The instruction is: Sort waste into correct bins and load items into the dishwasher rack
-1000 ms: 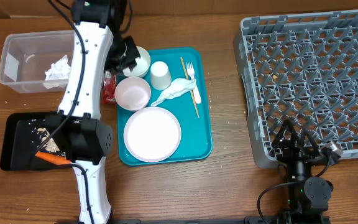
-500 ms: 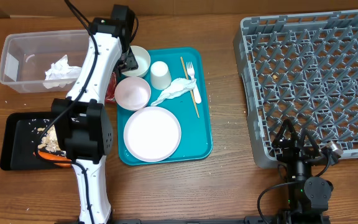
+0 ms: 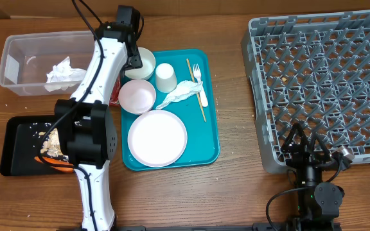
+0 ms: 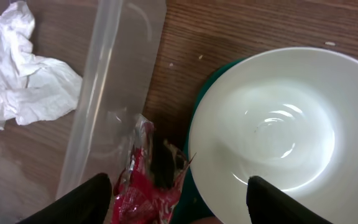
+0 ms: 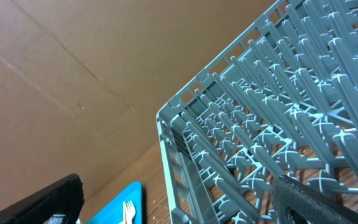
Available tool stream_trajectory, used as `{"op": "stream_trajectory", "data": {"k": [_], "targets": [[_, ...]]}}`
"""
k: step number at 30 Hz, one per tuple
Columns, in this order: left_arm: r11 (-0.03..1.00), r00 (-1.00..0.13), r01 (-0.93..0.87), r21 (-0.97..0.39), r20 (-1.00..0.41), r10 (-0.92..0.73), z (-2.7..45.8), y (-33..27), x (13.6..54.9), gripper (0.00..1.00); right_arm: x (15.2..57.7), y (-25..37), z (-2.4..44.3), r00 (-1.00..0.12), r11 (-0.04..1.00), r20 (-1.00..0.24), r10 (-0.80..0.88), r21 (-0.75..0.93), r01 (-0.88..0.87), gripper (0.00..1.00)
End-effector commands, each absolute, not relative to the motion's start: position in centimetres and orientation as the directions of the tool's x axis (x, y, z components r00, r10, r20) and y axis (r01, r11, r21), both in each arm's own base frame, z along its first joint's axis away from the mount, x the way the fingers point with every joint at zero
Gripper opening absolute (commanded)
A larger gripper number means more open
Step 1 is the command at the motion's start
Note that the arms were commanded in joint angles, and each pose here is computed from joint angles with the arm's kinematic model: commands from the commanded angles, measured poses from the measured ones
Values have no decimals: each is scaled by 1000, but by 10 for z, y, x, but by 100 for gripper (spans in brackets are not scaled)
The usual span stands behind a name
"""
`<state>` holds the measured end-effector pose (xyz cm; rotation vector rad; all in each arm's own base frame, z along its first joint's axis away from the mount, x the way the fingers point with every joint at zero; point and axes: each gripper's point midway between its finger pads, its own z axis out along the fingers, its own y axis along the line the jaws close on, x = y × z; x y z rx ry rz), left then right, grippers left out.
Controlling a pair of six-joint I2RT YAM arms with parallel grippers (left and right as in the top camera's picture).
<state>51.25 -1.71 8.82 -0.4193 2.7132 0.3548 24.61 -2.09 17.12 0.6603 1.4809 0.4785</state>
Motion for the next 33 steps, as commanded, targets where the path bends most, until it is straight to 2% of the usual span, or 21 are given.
{"op": "stream_trajectory", "data": {"k": [1,7,11,13,24,33], "targets": [[932,-910,-273,236,-376,-172,75,-11,511,72,246,-23,168,54,743,-751,658,660,112,100],[929,-907,-284,237,-381,-180,72,-5,512,70,246,-23,168,54,743,-751,658,660,112,100],[929,-905,-285,235,-386,-180,72,-5,513,58,246,-23,168,54,743,-751,658,660,112,100],[929,-905,-286,235,-386,-181,72,-5,513,56,246,-23,168,54,743,-751,658,660,112,100],[943,-911,-272,193,-366,-188,65,-13,513,56,246,-23,168,54,743,-751,658,660,112,100],[931,-915,-279,236,-358,-184,55,-7,513,54,246,-23,168,54,743,-751,658,660,112,100]]}}
